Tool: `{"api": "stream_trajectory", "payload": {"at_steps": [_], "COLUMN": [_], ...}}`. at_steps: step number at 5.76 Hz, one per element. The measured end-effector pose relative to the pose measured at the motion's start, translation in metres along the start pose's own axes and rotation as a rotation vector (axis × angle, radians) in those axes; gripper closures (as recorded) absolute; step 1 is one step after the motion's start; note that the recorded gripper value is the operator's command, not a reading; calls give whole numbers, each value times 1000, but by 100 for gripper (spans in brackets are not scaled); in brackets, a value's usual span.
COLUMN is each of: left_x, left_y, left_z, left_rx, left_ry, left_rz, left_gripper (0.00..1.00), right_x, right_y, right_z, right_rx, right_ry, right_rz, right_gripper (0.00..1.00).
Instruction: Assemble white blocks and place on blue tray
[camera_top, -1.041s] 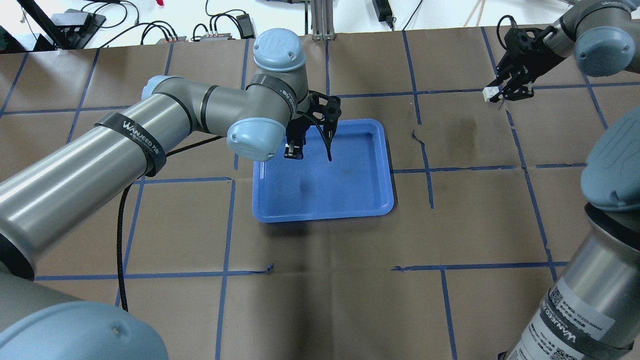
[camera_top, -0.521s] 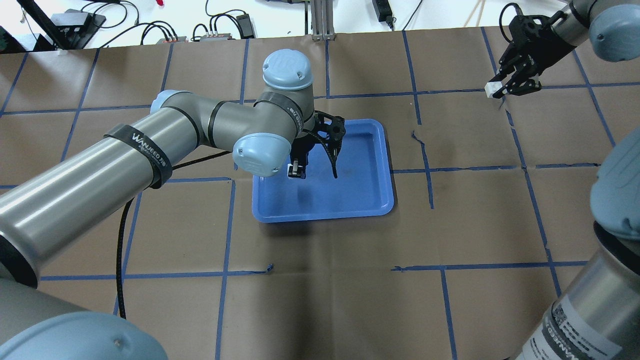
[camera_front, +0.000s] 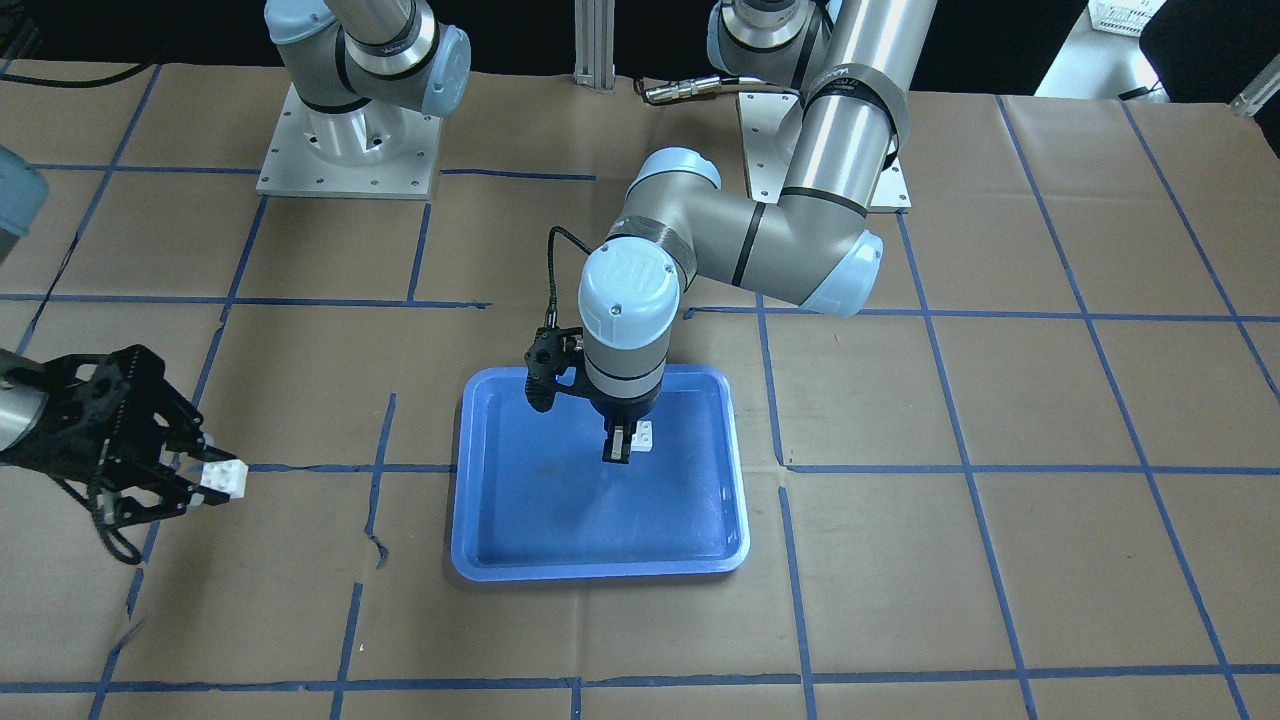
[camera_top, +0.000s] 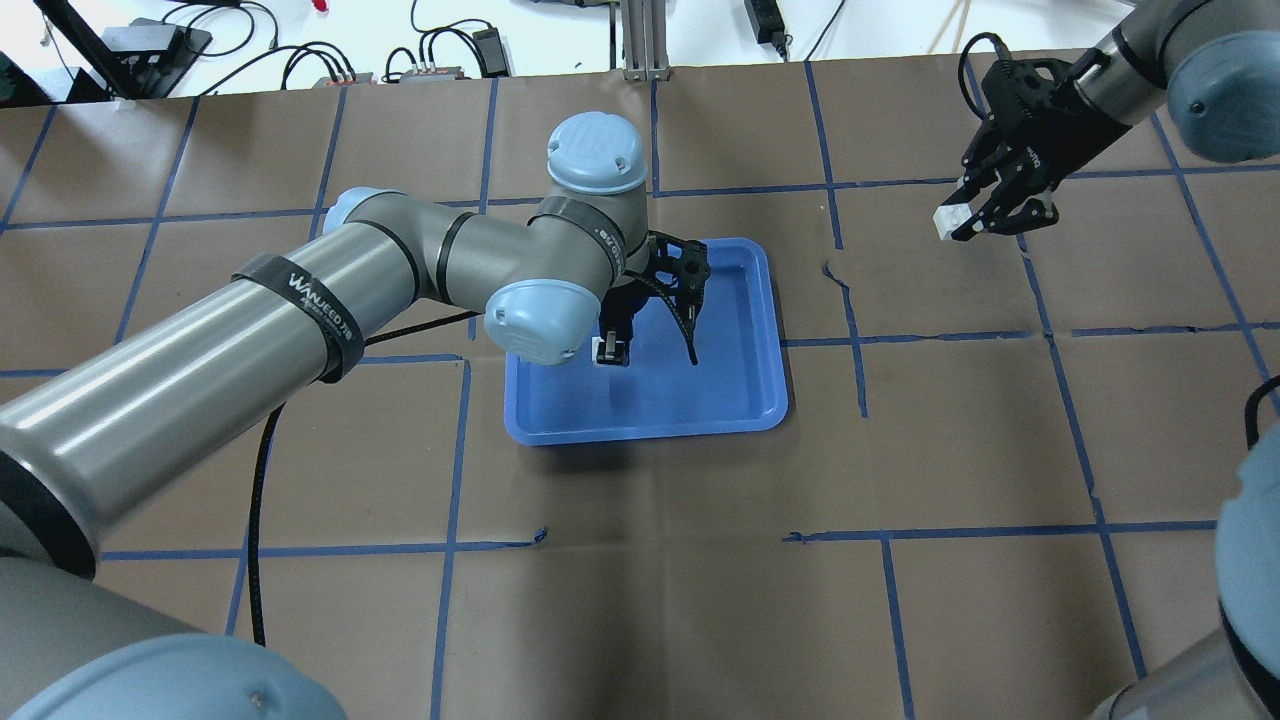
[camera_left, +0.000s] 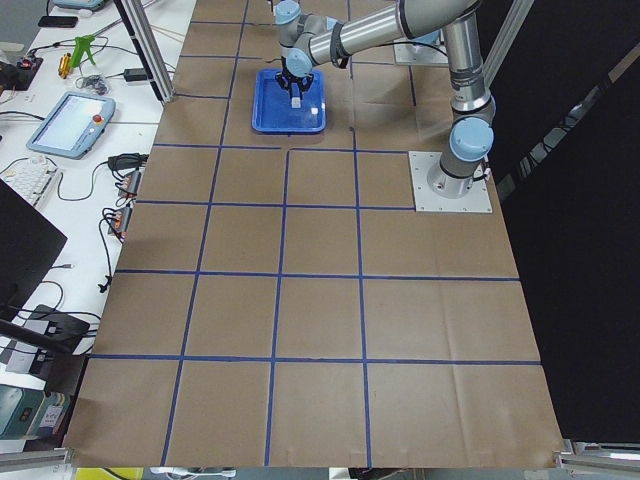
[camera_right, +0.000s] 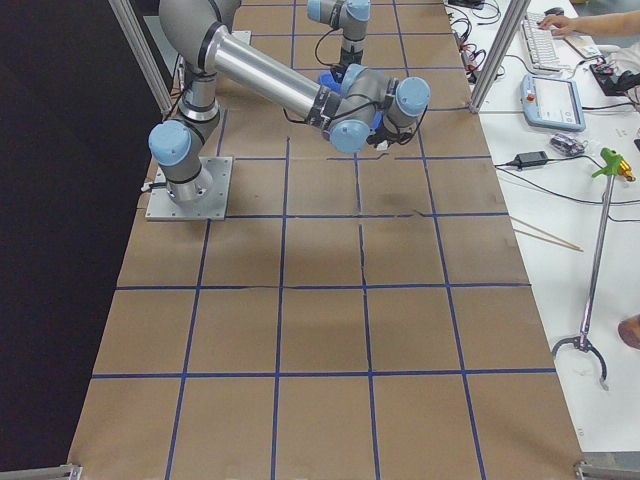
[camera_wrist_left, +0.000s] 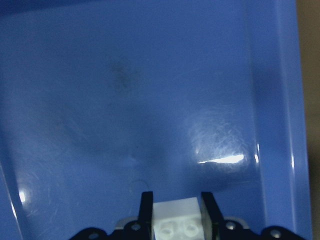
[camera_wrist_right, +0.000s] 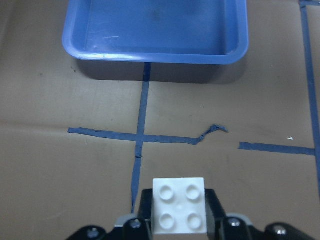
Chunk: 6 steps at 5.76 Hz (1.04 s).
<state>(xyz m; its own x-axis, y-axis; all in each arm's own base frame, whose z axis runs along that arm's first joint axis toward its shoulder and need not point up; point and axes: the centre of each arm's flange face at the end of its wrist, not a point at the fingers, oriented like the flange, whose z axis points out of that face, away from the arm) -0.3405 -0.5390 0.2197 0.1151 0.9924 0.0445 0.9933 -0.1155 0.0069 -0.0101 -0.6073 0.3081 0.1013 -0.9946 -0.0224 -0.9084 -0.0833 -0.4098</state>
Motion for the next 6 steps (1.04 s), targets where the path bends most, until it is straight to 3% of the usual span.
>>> {"api": "stream_trajectory", "payload": {"at_steps": [2, 3, 4, 5, 6], "left_x": [-2, -6, -10, -12, -12], "left_y": [-3, -4, -6, -7, -7], "left_z": [3, 7, 13, 18, 22], "left_rx": [15, 27, 41, 48, 50], "left_ry": [-6, -15, -26, -31, -28], "left_rz": [-2, -2, -2, -7, -15], "left_gripper": [81, 79, 59, 16, 7], "right_x": [-21, -29, -35, -38, -38], "right_y": [-31, -44, -52, -55, -57], "right_z": [31, 52, 66, 72, 75], "right_rx": [15, 9, 3, 5, 18], "right_ry": [16, 53, 81, 89, 93], "right_rz": [18, 25, 34, 38, 39], "right_gripper": [76, 75, 75, 75, 75]}}
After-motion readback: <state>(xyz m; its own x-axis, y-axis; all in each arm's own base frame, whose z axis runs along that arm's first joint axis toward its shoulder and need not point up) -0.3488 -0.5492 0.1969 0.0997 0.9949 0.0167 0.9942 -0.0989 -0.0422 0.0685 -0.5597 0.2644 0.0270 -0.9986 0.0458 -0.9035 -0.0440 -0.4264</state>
